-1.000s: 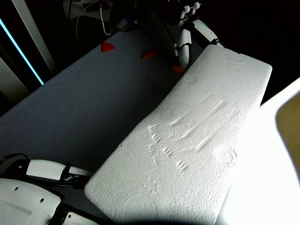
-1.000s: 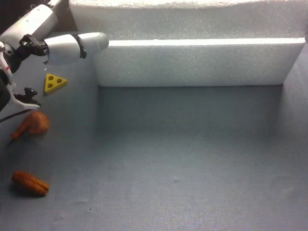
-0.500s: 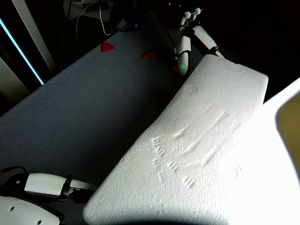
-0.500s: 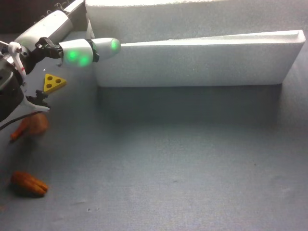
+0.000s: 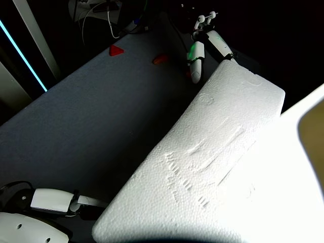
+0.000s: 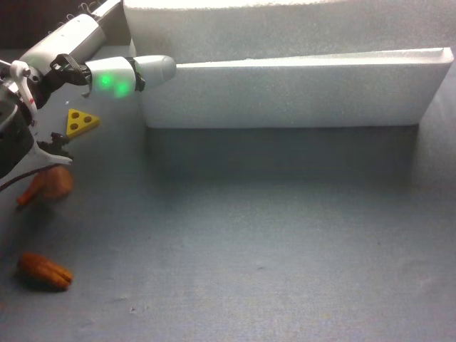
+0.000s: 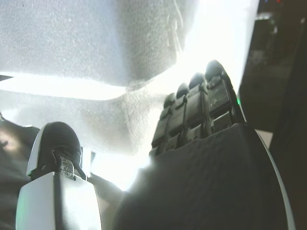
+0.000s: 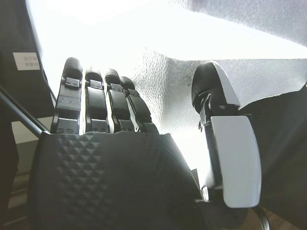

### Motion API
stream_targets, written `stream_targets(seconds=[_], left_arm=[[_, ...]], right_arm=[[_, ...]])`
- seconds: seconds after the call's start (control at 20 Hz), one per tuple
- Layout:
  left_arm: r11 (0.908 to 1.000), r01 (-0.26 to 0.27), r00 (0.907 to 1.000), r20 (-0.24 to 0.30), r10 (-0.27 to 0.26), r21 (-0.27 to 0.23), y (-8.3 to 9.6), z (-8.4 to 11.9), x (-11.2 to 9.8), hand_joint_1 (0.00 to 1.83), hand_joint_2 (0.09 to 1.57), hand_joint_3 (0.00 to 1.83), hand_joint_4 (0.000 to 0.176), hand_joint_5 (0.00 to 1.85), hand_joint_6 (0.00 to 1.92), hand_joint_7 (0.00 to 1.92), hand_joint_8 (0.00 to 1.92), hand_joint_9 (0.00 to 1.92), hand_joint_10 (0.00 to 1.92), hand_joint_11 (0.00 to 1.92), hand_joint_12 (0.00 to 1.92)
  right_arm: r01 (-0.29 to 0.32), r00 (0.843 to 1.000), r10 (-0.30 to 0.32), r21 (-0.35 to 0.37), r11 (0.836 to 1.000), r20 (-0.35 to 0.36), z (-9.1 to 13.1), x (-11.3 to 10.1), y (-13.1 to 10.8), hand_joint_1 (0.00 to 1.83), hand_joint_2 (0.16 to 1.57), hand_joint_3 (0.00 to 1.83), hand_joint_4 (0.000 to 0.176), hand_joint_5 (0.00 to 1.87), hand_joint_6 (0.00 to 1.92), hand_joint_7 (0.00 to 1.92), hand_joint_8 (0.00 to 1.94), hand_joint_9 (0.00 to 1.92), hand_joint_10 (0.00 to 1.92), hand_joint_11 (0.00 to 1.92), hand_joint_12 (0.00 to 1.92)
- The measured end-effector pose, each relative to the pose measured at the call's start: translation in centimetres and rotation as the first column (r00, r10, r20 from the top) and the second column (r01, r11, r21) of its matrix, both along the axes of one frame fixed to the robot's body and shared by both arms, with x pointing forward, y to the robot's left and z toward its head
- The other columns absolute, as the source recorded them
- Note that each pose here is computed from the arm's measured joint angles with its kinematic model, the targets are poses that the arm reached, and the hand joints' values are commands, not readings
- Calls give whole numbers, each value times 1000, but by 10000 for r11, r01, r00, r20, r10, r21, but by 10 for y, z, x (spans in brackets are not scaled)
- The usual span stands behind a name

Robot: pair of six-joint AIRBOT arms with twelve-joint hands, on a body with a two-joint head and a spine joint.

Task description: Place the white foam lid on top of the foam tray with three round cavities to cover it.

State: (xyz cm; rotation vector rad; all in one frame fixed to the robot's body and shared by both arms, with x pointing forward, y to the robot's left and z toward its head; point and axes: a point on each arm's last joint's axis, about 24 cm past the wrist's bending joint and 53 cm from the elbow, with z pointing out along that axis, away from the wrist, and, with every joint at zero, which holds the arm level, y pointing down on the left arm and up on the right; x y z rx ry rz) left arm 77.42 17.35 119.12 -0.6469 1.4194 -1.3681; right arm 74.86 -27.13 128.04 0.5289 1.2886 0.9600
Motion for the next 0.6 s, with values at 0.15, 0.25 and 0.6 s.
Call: stream_targets(seconds=[0.15,0.25,0.6], left_arm=[[10000,-27,10000,6,27,22,1,0,1,467,1054,0,13,93,9,0,0,0,0,0,0],[10000,-33,10000,-2,33,15,2,0,1,487,1045,0,0,102,10,0,0,0,0,0,0],[9987,-160,9961,854,201,-482,18,31,-9,492,1042,0,15,120,10,0,0,0,0,0,0]], right_arm=[[-8,10000,8,-1,10000,-1,0,0,1,531,1241,0,0,0,0,0,0,0,0,12,6],[-25,10000,25,9,10000,-33,-2,1,2,546,1244,0,0,0,0,0,0,0,0,24,14],[-275,9995,274,56,9996,158,1,-5,16,523,1244,0,0,0,0,0,0,0,0,1,295]])
